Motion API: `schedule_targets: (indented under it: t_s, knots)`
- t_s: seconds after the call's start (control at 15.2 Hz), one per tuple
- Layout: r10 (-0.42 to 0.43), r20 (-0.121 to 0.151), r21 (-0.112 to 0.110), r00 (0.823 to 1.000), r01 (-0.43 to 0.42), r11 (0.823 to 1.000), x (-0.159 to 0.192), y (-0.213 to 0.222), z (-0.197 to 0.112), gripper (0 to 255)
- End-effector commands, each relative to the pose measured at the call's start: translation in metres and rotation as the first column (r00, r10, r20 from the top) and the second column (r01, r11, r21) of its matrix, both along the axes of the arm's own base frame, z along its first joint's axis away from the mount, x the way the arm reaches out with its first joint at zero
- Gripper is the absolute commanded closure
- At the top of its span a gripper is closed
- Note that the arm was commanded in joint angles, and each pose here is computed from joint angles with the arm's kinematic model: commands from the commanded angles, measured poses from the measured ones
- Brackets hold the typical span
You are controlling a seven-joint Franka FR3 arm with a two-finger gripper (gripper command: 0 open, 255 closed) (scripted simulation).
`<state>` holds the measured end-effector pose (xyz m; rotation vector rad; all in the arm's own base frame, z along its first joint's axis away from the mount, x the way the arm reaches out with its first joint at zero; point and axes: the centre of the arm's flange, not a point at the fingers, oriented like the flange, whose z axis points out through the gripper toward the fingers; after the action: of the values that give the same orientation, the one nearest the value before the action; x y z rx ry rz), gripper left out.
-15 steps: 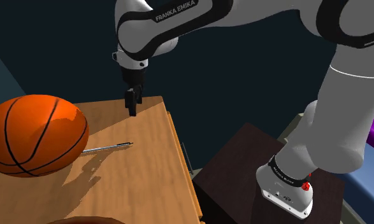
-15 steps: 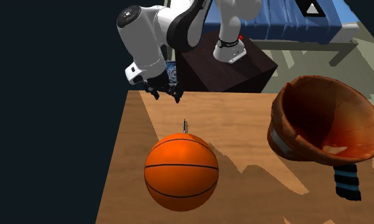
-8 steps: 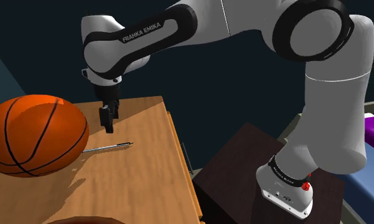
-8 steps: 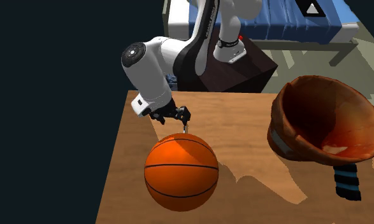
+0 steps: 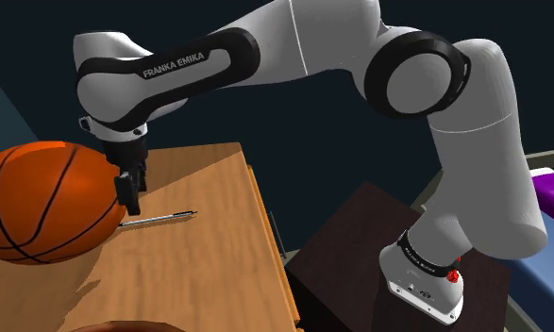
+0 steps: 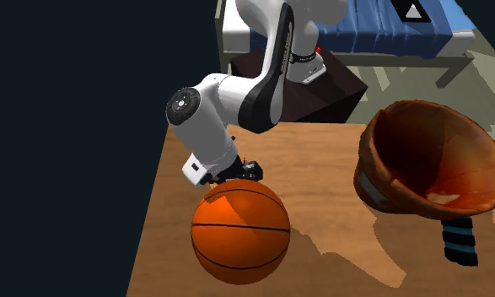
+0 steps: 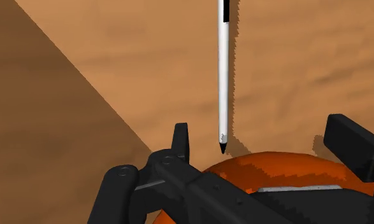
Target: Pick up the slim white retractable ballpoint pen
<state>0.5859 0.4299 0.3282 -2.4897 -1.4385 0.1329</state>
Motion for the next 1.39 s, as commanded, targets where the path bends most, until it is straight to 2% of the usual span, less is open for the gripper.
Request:
schedule_targets:
  t_s: [0.0,0.26,0.4,0.46,0.79,0.86,0.99,1.06,1.12,1.32]
  knots:
    - [-0.003,0.005,0.008,1.0,0.003,1.0,0.001,0.006,-0.029,0]
    - [-0.003,0.005,0.008,1.0,0.003,1.0,0.001,0.006,-0.053,0]
    - [-0.003,0.005,0.008,1.0,0.003,1.0,0.001,0.006,-0.053,0]
    - [-0.003,0.005,0.008,1.0,0.003,1.0,0.003,0.008,-0.05,255]
    - [-0.002,0.004,0.008,1.0,0.002,1.0,0.004,0.009,-0.054,255]
    - [-0.002,0.004,0.009,1.0,0.002,1.0,-0.004,0.02,-0.052,255]
    - [-0.003,0.003,0.009,1.0,0.003,1.0,-0.006,0.009,-0.053,255]
    - [0.007,-0.02,-0.016,1.0,-0.008,1.0,-0.007,0.0,-0.03,255]
    - [0.007,-0.02,-0.016,1.0,-0.008,1.0,-0.007,0.0,-0.03,0]
    - [-0.011,0.112,0.016,0.994,0.009,1.0,-0.046,-0.04,-0.022,0]
